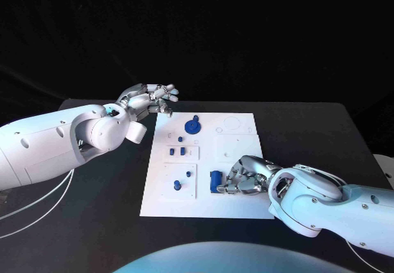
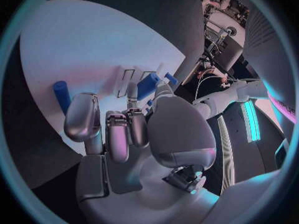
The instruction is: Assemble the parts on the task board
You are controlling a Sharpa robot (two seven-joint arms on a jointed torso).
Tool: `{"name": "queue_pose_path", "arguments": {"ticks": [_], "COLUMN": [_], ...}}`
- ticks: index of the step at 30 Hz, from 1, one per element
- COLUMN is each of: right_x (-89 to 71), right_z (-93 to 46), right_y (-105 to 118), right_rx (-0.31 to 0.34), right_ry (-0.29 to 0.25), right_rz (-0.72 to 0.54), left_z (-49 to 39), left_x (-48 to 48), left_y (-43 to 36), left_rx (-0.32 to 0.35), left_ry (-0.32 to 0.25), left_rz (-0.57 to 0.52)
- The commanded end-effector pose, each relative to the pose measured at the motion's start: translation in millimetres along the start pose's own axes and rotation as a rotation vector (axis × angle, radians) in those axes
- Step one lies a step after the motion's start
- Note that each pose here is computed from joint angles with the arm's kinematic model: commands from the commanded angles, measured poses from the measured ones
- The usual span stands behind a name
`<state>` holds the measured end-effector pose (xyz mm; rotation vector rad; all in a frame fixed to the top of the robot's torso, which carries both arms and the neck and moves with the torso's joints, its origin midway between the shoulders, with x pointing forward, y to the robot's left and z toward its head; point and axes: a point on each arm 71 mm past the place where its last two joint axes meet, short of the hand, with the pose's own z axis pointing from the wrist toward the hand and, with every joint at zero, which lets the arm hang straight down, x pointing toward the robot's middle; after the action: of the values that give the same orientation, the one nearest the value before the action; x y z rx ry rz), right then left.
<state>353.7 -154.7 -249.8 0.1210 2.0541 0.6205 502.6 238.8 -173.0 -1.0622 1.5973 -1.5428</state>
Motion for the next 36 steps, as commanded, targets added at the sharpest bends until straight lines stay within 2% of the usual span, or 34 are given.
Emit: {"name": "queue_pose_path", "arguments": {"ticks": [1,9,21,36], "right_x": [0.6,0.3,3.5,-0.1], "right_z": [3.4,5.8,5.0,0.5], "right_y": [-1.1,-2.3,0.5,-2.3], "right_rx": [0.001,0.004,-0.030,-0.029], "right_ry": [0.007,0.006,0.048,0.018], "right_rz": [-0.027,-0.032,-0.044,-0.033], "left_z": [0.3,-0.3,-0.5,-0.9], "left_x": [2.2,1.4,0.9,0.4], "left_y": [-0.8,-0.8,-0.6,-0.7], "left_rx": [0.004,0.002,0.001,0.001], "left_ry": [0.015,0.012,0.012,0.011], "left_rz": [-0.006,-0.006,-0.005,-0.005]}}
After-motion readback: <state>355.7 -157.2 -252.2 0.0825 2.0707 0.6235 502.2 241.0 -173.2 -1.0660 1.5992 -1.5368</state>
